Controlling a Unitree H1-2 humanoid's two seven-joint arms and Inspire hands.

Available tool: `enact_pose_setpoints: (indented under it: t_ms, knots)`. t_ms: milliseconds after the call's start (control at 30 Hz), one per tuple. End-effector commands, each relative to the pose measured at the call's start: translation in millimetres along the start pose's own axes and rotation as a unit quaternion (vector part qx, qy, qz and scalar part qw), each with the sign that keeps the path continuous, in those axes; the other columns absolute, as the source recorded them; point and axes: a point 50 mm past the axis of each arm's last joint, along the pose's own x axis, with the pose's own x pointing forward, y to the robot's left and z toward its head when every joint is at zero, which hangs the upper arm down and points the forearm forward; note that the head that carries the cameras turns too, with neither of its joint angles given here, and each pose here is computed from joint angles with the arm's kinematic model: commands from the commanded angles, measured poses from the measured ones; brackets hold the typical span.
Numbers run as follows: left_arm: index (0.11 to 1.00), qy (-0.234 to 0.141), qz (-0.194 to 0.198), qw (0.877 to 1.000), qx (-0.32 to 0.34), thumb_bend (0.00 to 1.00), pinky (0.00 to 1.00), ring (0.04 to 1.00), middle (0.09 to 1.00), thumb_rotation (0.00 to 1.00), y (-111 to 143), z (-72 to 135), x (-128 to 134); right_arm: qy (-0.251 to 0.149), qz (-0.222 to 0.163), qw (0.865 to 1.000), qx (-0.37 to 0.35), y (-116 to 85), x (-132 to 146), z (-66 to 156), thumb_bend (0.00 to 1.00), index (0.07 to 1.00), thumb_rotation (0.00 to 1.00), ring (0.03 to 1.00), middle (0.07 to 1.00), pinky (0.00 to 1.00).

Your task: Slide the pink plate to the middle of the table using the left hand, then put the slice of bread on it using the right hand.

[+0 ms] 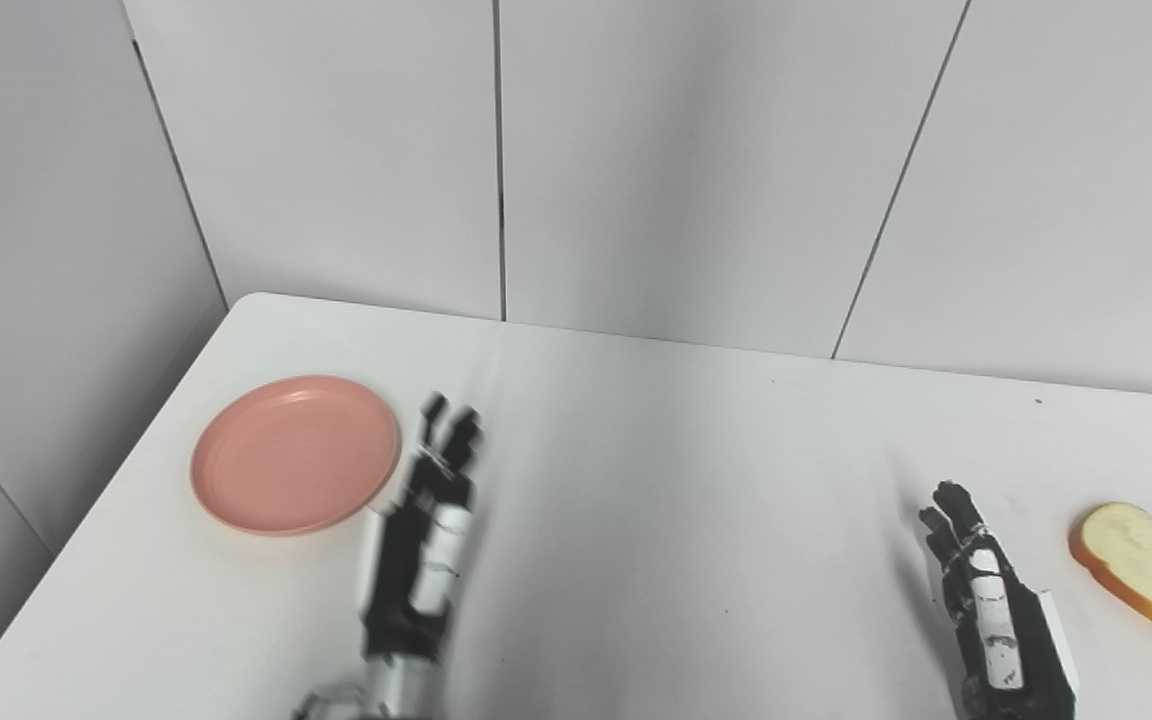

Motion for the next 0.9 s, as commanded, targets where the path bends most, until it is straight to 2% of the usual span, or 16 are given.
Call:
enact_pose_setpoints:
  t_ms: [0,167,233,300,433,600,700,867]
  knots:
    - [0.830,-0.050,-0.004,0.999,-0.007,0.85,0.86,0.849,0.841,0.85,0.5,22.2,32.2,0.045,-0.016,0.999,0.019,4.1,-18.9,-25.8,0.76,0.894,0.89,0.943,0.945,1.00]
    - [0.794,-0.081,0.016,0.996,0.042,0.88,0.85,0.846,0.826,0.86,55.7,28.5,79.0,0.044,-0.013,0.999,0.016,6.8,-17.8,-27.4,0.76,0.884,0.90,0.936,0.941,0.98]
    - [0.792,-0.090,0.026,0.994,0.057,0.92,0.84,0.846,0.829,0.86,71.9,35.9,92.4,0.043,-0.012,0.999,0.016,7.3,-18.0,-27.6,0.76,0.883,0.90,0.938,0.942,0.99]
    - [0.771,-0.101,0.033,0.992,0.069,0.92,0.81,0.822,0.821,0.87,81.9,44.3,101.1,0.042,-0.011,0.999,0.015,7.4,-18.6,-27.7,0.75,0.882,0.90,0.937,0.941,0.99]
    - [0.725,-0.112,0.046,0.988,0.093,0.94,0.76,0.772,0.760,0.88,110.0,55.7,119.1,0.040,-0.010,0.999,0.011,6.9,-20.3,-26.6,0.74,0.885,0.91,0.937,0.941,0.98]
    - [0.711,-0.107,0.058,0.988,0.095,0.96,0.77,0.783,0.764,0.87,148.2,66.8,136.4,0.042,-0.007,0.999,0.011,7.2,-22.1,-23.8,0.74,0.883,0.91,0.929,0.935,0.97]
    - [0.730,-0.095,0.071,0.990,0.082,0.98,0.80,0.806,0.787,0.85,172.6,71.6,145.0,0.044,-0.007,0.999,0.018,7.9,-23.0,-22.5,0.76,0.883,0.90,0.932,0.931,0.97]
    - [0.770,-0.081,0.085,0.989,0.086,0.96,0.79,0.826,0.819,0.84,210.7,70.9,156.0,0.043,-0.001,0.999,0.019,10.2,-23.7,-21.1,0.76,0.879,0.90,0.928,0.925,0.96]
